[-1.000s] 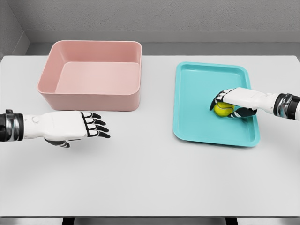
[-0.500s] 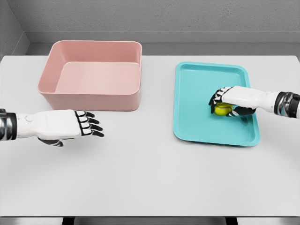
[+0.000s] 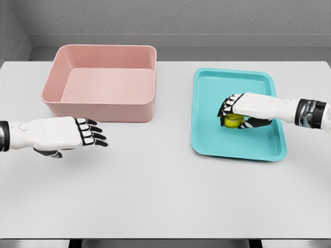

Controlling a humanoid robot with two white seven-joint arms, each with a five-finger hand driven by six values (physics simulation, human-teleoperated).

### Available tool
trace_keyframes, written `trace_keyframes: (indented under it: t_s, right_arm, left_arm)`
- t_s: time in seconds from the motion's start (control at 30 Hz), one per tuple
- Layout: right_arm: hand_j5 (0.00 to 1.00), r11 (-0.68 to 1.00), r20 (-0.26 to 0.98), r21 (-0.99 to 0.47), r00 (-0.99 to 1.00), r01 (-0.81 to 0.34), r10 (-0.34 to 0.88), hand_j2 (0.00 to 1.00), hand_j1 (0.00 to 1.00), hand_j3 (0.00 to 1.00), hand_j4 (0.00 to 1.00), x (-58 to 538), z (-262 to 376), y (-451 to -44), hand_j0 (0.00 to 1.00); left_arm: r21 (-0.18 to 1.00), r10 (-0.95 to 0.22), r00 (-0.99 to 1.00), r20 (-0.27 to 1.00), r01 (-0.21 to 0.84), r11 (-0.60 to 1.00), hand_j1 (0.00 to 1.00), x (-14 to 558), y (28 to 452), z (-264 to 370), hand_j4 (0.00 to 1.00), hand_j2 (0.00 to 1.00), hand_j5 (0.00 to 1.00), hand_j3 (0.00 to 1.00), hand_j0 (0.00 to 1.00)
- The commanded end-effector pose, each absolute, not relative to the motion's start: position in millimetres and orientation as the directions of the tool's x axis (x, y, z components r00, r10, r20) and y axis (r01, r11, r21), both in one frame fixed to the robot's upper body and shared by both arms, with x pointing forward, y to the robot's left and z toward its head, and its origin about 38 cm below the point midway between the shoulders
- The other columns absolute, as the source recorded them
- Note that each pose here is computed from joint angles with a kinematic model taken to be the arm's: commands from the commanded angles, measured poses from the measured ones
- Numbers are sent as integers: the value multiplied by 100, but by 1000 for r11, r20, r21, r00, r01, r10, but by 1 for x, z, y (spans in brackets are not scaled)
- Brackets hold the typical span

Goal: Put the tennis from the blue tray into the pink basket with both arms

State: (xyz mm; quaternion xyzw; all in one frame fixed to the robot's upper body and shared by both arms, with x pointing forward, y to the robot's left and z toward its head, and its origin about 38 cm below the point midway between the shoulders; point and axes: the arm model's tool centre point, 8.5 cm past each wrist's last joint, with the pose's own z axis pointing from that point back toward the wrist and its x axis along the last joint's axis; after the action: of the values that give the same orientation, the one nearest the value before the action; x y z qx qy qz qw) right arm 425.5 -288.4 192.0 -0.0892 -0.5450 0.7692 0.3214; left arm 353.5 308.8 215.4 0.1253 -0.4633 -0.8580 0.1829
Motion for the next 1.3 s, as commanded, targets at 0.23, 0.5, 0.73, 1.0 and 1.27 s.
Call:
trace_keyframes:
  t_s: [0.23,0.5,0.73,1.0,1.27]
  right_arm:
    - [51,-195,206,-919,-838,-344,505,51,51,51,51,412,211,-259,51]
    - [51,-184,221,-926,-869,-329,443,51,51,51,51,408,212,-231,51]
    - [51,-184,249,-926,-899,-330,361,51,51,51,51,400,207,-195,51]
    - [51,-208,297,-913,-921,-352,253,51,51,51,51,384,192,-149,51]
    - [51,-194,316,-915,-927,-354,200,51,51,51,51,379,190,-123,51]
  left_arm:
    - [844,-441,-896,-53,196,-499,100,355,313,220,100,100,100,100,100]
    - [851,-449,-891,-70,182,-492,100,357,315,227,100,100,100,100,100]
    - [849,-451,-891,-51,199,-490,100,354,315,220,100,100,100,100,100]
    - [870,-454,-890,-51,183,-457,100,356,312,226,100,100,100,100,100]
    - [938,-457,-888,-56,110,-328,100,357,310,237,100,100,100,100,100]
